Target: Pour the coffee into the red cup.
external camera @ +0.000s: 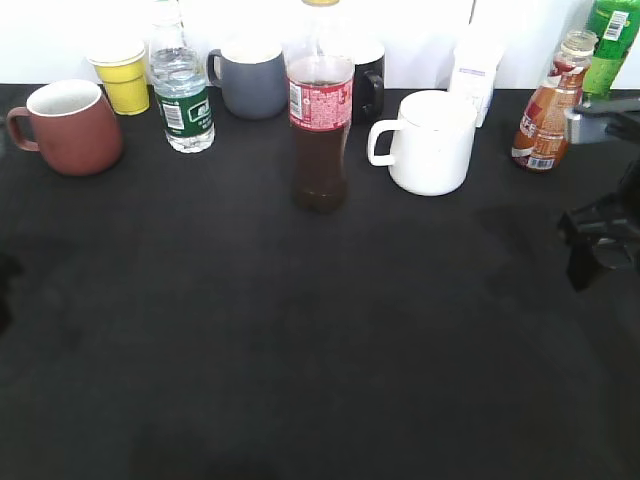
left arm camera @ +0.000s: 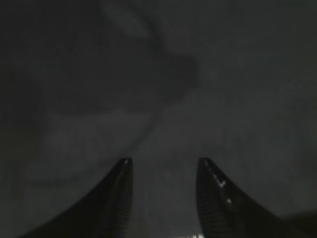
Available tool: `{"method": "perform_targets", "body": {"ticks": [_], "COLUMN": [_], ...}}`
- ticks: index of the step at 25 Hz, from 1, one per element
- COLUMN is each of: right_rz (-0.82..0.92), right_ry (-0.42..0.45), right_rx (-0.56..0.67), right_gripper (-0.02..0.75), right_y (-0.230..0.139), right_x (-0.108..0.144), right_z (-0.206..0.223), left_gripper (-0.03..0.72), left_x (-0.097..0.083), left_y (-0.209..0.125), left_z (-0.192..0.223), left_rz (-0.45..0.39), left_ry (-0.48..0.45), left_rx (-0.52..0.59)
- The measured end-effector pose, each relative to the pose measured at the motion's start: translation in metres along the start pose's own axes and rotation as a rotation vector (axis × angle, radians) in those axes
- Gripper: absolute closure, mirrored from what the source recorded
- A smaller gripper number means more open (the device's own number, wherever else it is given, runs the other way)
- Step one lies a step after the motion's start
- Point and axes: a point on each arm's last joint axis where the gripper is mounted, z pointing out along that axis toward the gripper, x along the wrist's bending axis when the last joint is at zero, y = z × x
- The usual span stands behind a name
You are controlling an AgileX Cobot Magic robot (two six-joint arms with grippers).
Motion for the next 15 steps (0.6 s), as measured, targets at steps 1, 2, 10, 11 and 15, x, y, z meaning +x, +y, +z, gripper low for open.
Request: {"method": "perform_targets", "body": {"ticks": [1,2,10,11,15], "right_rz": [-0.001,0.003,-0.008,-0.009,-0.013], "right_ry": [0.015,0.027,0.070,0.076,0.056], "right_rx": [-0.002,-0.008,-0.436,-0.510,-0.660], "right_gripper": [0.193,0.193,0.194,0.194,0.165], "right_y": [-0.003,-0.008,-0.103,-0.120,-0.182], "right_x": [0.002,0.002,-0.007,-0.009,-0.017], "right_z": [-0.008,-0.019,-0.162,-0.176,-0.178], "left_gripper": [0.361,0.361,0.361,0.361,0.268], "left_x": [0.000,0.001,0.013,0.014,0.018], "left_y": [-0.006,-0.012,-0.102,-0.112,-0.149], "left_z": [-0.008,-0.017,-0.106,-0.112,-0.097], "left_rz": [-0.003,-0.003,-0.009,-0.009,-0.010], "left_ry": [-0.007,-0.010,-0.059,-0.064,-0.071], "left_rx": [-0.010,-0.037,-0.462,-0.509,-0.570]}}
